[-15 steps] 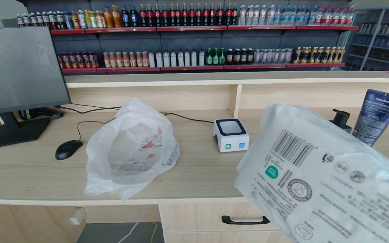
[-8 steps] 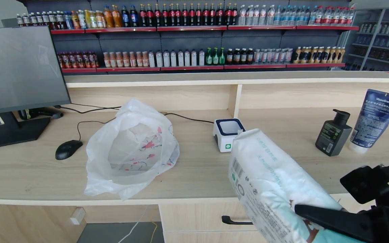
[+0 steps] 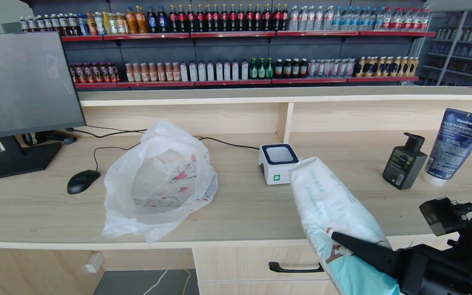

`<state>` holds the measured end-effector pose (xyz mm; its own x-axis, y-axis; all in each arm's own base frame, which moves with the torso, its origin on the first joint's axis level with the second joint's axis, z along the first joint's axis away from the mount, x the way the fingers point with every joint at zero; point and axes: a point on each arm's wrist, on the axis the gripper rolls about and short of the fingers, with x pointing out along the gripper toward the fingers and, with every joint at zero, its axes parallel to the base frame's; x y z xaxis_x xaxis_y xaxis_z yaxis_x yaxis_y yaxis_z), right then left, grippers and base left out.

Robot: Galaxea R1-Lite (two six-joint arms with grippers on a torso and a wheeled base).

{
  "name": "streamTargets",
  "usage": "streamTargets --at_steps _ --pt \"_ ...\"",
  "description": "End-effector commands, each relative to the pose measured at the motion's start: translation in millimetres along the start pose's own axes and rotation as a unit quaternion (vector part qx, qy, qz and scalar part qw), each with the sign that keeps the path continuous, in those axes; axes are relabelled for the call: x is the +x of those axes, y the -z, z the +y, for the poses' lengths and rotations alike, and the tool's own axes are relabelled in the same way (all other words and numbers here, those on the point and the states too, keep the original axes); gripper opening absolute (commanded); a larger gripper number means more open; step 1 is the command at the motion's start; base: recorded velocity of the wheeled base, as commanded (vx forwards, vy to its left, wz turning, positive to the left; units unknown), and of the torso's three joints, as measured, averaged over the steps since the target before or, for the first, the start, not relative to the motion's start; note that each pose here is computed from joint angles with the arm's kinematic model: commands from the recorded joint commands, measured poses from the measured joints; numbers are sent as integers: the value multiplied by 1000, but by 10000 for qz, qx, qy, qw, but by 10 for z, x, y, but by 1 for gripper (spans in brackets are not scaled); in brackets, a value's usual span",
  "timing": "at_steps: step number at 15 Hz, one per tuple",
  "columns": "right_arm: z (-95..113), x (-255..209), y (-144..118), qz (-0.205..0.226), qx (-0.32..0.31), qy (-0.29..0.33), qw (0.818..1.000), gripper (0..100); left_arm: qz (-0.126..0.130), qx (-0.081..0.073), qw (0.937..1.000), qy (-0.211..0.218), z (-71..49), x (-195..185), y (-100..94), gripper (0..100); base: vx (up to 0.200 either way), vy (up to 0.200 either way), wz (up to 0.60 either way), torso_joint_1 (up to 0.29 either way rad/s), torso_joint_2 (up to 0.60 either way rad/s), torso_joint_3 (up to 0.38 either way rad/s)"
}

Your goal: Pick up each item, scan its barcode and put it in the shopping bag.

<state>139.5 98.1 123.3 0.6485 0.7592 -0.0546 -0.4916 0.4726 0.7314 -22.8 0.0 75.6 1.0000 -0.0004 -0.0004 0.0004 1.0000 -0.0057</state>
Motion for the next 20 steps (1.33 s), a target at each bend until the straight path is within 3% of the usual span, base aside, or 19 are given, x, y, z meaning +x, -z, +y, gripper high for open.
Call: streamTargets --at_steps 1,3,5,8,11,14,16,20 --pt "-52 65 31 132 -306 105 9994 0 -2 -2 10000 6 0 -1 -1 0 0 0 0 0 0 0" --pt "-110 79 59 203 -977 318 9945 0 -2 -2 10000 6 0 -1 -1 0 0 0 0 0 0 0" --pt "-73 21 -14 -205 -1551 477 9865 0 -2 -2 10000 6 0 -1 -1 0 0 0 0 0 0 0" --pt "-35 -53 -90 -411 -3119 526 9478 0 -2 -2 10000 6 0 0 2 0 0 0 0 0 0 0" --pt "-35 -124 -167 -603 -4018 718 9109 0 -2 -2 10000 -2 0 -1 -1 0 0 0 0 0 0 0" --pt "-22 -256 -293 -997 -4316 973 8912 0 6 -2 10000 -2 0 0 3 0 0 0 0 0 0 0" --pt "-4 -280 -293 -992 -4678 1000 8725 0 -2 -2 10000 -2 0 -1 -1 0 0 0 0 0 0 0" --pt "-82 -297 -336 -1001 -4529 1288 8765 0 6 -2 10000 6 0 0 3 0 0 0 0 0 0 0"
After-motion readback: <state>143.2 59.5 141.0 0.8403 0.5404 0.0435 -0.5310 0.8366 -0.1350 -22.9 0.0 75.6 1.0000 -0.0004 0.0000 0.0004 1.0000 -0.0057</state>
